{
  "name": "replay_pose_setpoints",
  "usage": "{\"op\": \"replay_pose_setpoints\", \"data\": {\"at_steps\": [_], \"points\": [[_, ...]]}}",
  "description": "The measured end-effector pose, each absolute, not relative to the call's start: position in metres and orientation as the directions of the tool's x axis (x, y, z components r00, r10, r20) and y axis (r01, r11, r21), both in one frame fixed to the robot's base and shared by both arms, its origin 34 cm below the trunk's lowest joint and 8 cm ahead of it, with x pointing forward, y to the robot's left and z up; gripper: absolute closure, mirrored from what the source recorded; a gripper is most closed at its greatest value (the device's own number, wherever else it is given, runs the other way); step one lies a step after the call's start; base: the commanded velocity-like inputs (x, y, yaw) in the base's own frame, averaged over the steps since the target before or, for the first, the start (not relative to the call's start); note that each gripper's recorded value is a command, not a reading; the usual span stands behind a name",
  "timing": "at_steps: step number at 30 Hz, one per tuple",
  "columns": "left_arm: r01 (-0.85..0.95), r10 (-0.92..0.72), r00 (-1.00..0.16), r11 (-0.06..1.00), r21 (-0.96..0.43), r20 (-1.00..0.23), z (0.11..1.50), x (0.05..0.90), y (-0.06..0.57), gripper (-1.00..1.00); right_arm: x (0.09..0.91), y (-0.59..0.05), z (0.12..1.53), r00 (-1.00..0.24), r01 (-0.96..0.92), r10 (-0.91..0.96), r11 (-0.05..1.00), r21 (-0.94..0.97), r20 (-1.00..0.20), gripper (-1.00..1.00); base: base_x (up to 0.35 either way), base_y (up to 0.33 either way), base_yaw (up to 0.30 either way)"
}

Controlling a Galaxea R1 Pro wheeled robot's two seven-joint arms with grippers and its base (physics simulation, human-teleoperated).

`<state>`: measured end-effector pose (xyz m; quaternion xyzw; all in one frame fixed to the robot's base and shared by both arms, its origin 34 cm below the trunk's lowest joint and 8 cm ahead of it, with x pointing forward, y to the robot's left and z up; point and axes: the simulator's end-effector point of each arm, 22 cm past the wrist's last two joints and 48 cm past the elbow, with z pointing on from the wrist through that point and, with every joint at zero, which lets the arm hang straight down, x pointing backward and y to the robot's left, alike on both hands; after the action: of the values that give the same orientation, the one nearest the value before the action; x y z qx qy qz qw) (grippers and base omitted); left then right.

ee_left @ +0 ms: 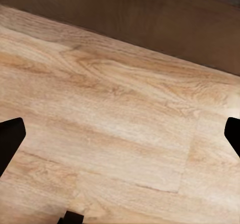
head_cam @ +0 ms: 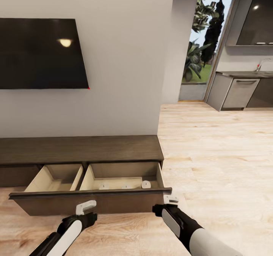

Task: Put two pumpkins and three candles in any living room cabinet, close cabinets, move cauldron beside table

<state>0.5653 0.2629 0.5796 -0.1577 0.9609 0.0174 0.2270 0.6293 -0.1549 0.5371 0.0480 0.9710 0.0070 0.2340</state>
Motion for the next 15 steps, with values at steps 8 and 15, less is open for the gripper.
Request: {"op": "replay_pose_setpoints", "data": {"at_steps": [8, 15], "points": [[-0.356, -0.316, -0.821, 0.934, -0.006, -0.475, 0.529, 0.546, 0.278, -1.00, 0.614, -0.171, 0.505, -0.860, 0.139, 0.125, 0.990, 0.008, -0.495, -1.00, 0.000, 0.000, 0.000], [-0.350, -0.302, -0.788, 0.937, -0.012, -0.537, 0.501, 0.539, 0.274, -1.00, 0.606, -0.197, 0.483, -0.810, 0.169, 0.113, 0.985, -0.045, -0.576, -1.00, 0.000, 0.000, 0.000]]}}
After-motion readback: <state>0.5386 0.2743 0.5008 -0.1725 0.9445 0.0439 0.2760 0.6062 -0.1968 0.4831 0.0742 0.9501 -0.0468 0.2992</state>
